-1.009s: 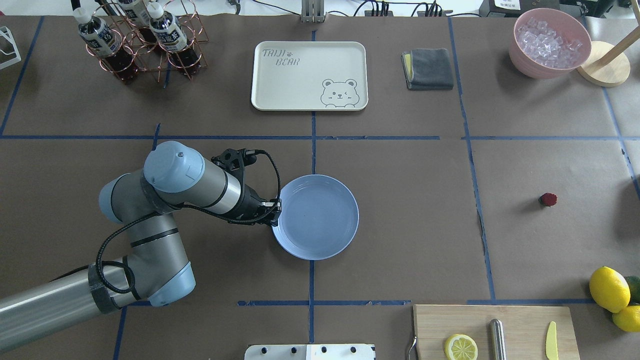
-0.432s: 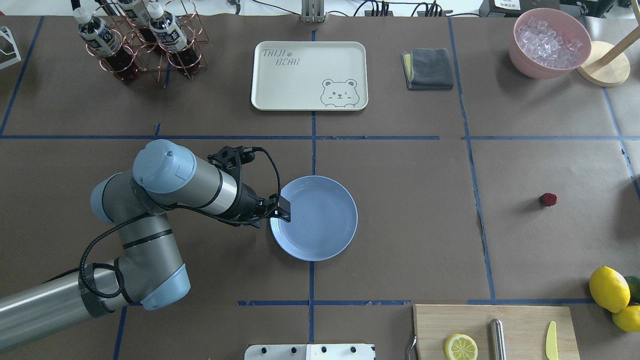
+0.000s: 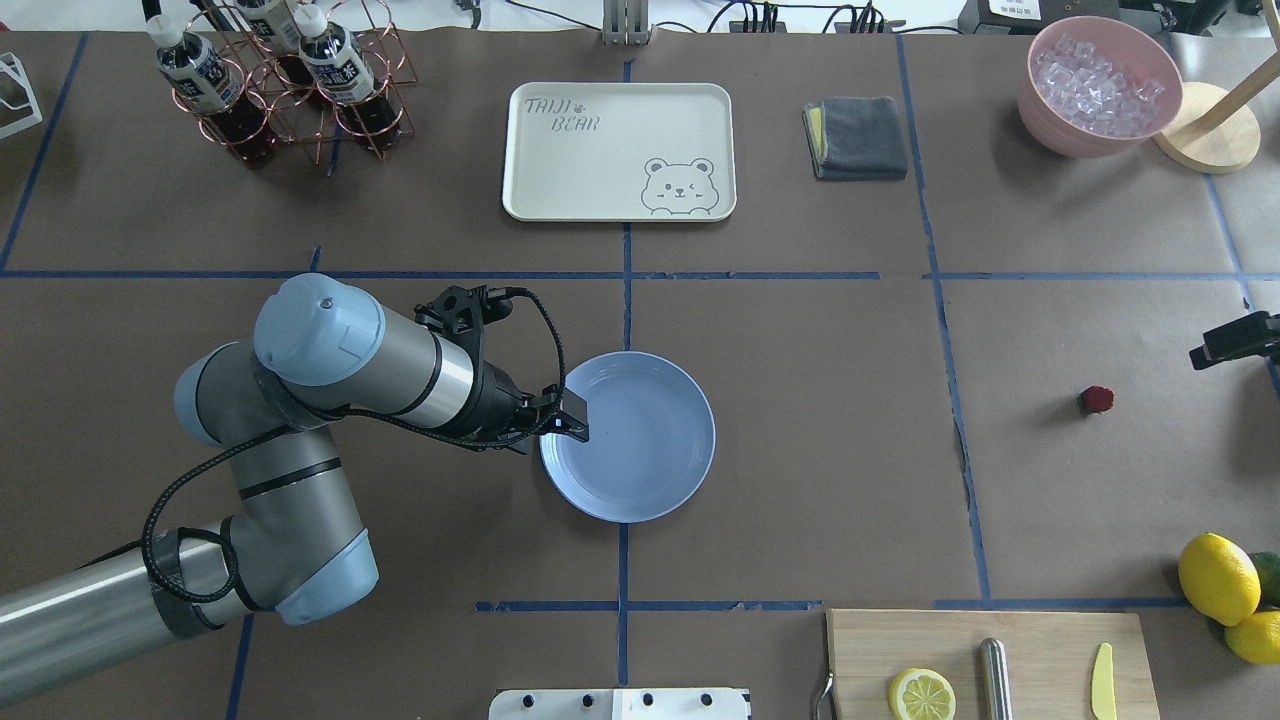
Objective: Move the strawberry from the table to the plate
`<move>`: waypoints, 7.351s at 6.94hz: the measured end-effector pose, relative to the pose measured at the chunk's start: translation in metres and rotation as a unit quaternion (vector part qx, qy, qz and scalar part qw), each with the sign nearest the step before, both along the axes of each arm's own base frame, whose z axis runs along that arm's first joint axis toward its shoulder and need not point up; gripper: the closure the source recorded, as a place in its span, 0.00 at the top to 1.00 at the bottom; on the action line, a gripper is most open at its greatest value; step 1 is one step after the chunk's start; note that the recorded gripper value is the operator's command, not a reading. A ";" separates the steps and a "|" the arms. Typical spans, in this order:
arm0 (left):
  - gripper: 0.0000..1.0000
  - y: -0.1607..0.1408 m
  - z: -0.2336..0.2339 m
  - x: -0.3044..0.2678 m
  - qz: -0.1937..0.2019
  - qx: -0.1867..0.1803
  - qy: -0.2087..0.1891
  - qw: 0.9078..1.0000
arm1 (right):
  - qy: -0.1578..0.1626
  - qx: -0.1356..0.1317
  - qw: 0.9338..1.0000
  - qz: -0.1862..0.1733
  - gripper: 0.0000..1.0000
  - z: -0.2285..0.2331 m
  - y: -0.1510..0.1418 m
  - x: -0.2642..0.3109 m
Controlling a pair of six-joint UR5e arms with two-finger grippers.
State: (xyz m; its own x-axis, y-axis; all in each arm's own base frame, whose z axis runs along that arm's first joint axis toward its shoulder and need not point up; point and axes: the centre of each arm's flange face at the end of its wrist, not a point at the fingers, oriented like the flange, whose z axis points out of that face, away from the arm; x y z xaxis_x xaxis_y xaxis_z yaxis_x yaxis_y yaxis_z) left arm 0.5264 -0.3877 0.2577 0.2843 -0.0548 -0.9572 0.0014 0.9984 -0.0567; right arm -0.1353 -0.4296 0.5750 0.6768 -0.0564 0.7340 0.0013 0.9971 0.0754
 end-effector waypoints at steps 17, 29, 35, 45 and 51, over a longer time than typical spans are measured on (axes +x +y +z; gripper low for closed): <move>0.89 0.004 -0.009 -0.016 -0.018 -0.004 0.012 1.000 | -0.028 -0.025 0.999 0.038 0.00 -0.045 0.003 -0.118; 0.92 -0.081 -0.001 -0.222 -0.082 -0.011 0.046 0.996 | -0.124 -0.123 0.970 0.168 0.00 -0.359 0.054 -0.467; 0.94 -0.081 0.000 -0.221 -0.082 -0.012 0.045 0.996 | -0.107 -0.114 0.972 0.176 1.00 -0.348 0.051 -0.477; 0.95 -0.071 0.267 -0.414 -0.002 0.314 -0.189 0.931 | 0.010 0.015 1.000 0.024 1.00 -0.075 0.009 -0.016; 1.00 -0.067 0.362 -0.545 0.045 0.235 -0.200 0.950 | 0.002 0.044 0.998 -0.036 1.00 0.068 0.014 0.180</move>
